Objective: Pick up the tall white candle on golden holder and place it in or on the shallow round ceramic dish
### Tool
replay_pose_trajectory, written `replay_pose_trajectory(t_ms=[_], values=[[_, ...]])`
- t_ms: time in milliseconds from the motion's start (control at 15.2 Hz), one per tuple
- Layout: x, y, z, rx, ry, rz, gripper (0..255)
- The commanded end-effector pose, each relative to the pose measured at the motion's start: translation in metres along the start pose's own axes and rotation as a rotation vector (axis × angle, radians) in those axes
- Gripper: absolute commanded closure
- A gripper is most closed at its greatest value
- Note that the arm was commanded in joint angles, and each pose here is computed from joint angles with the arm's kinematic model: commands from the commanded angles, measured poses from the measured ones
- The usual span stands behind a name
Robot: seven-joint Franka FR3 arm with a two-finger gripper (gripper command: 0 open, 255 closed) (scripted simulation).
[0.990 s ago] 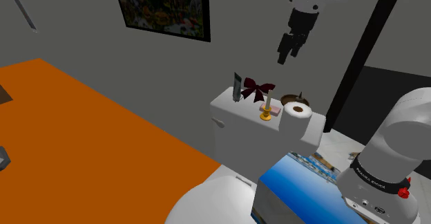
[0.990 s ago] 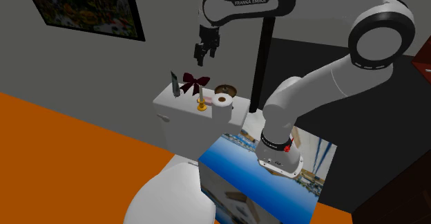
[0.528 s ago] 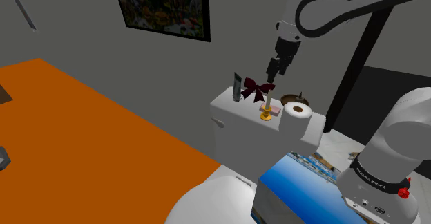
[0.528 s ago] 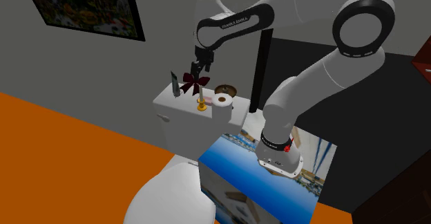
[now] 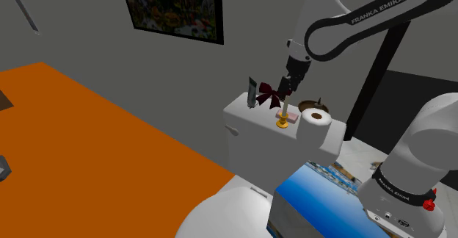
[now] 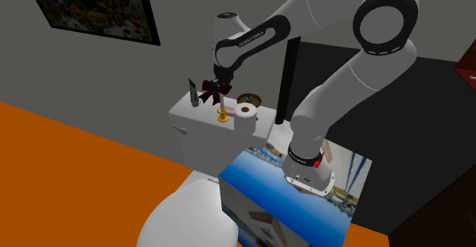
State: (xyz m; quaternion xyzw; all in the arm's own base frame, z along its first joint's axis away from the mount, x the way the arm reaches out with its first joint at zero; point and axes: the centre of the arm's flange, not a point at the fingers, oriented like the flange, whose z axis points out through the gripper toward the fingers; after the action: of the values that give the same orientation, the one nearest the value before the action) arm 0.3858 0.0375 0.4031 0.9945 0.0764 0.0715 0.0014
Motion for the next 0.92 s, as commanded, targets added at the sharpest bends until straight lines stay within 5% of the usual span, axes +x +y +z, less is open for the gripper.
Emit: replay_pose_trajectory(t_ms=[0, 528, 594, 858], values=[[0.0002, 0.0003, 0.0142, 0.0, 0.001, 0.0, 0], [0.0002, 0.0004, 0.0142, 0.0, 0.001, 0.0, 0], [0.0002, 0.0004, 0.0142, 0.0, 0.001, 0.0, 255], [0.0002, 0.0004, 0.0142, 0.0, 0.001, 0.0, 255]])
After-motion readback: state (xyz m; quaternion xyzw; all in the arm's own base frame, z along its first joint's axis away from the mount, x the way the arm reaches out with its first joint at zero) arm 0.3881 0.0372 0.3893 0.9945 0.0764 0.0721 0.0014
